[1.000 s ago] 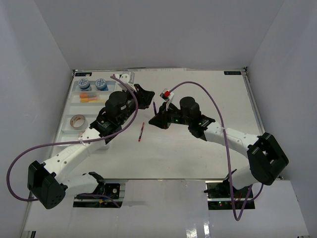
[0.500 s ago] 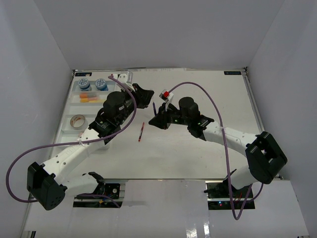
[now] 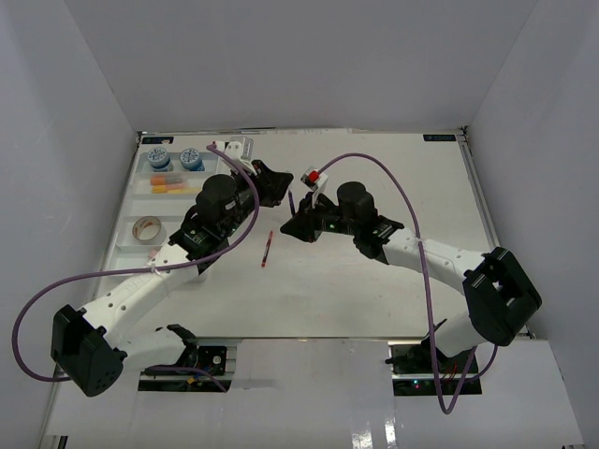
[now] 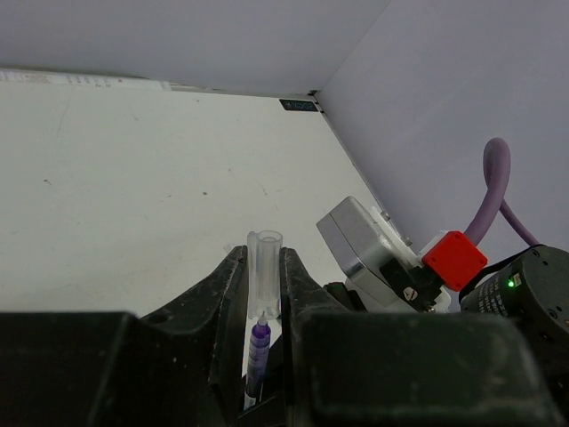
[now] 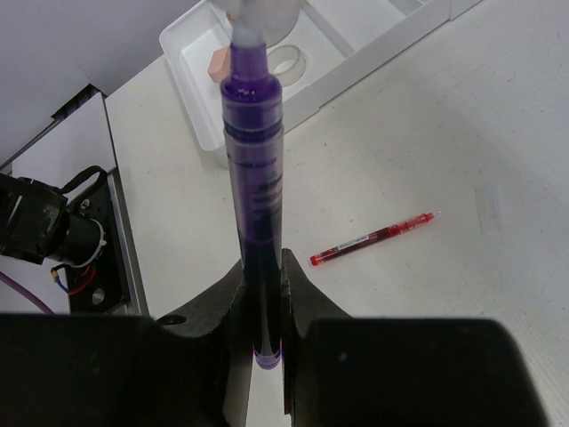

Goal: Sort the stationery into containers
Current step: Close the pen cap on the pen.

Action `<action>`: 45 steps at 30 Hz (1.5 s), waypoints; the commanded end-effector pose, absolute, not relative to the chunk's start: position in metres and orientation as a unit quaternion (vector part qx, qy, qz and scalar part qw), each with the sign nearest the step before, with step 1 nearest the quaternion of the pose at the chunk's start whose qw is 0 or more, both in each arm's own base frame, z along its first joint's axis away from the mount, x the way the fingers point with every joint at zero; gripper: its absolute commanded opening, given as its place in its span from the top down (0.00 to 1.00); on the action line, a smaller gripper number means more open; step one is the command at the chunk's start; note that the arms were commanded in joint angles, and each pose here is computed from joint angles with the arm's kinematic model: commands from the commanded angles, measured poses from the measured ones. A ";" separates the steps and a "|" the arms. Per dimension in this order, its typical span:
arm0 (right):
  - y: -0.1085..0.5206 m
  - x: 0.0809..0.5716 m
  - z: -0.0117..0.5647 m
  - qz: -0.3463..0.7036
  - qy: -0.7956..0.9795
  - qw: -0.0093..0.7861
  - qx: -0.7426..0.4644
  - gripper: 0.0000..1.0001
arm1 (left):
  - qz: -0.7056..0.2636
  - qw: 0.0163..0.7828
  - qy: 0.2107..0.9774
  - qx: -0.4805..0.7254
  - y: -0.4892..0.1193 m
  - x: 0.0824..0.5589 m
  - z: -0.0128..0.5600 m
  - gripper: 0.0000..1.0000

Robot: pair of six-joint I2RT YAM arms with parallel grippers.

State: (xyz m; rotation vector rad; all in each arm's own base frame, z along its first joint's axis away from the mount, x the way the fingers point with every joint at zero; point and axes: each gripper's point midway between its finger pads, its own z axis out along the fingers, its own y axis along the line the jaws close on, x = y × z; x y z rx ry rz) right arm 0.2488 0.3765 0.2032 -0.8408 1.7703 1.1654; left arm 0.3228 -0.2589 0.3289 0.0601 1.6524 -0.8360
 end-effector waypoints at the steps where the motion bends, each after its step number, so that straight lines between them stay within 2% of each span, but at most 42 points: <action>1: 0.385 0.256 0.235 0.469 0.674 0.456 -0.343 0.92 | -0.377 0.612 0.694 0.028 -0.257 0.317 0.344 1.00; 21: 0.382 0.258 0.238 0.465 0.674 0.464 -0.337 0.92 | -0.379 0.631 0.677 0.029 -0.251 0.313 0.351 1.00; 38: 0.383 0.261 0.271 0.472 0.651 0.492 -0.333 0.92 | -0.383 0.628 0.676 0.045 -0.256 0.312 0.336 1.00; 45: 0.382 0.265 0.280 0.470 0.647 0.504 -0.328 0.92 | -0.386 0.632 0.670 0.056 -0.259 0.309 0.333 0.88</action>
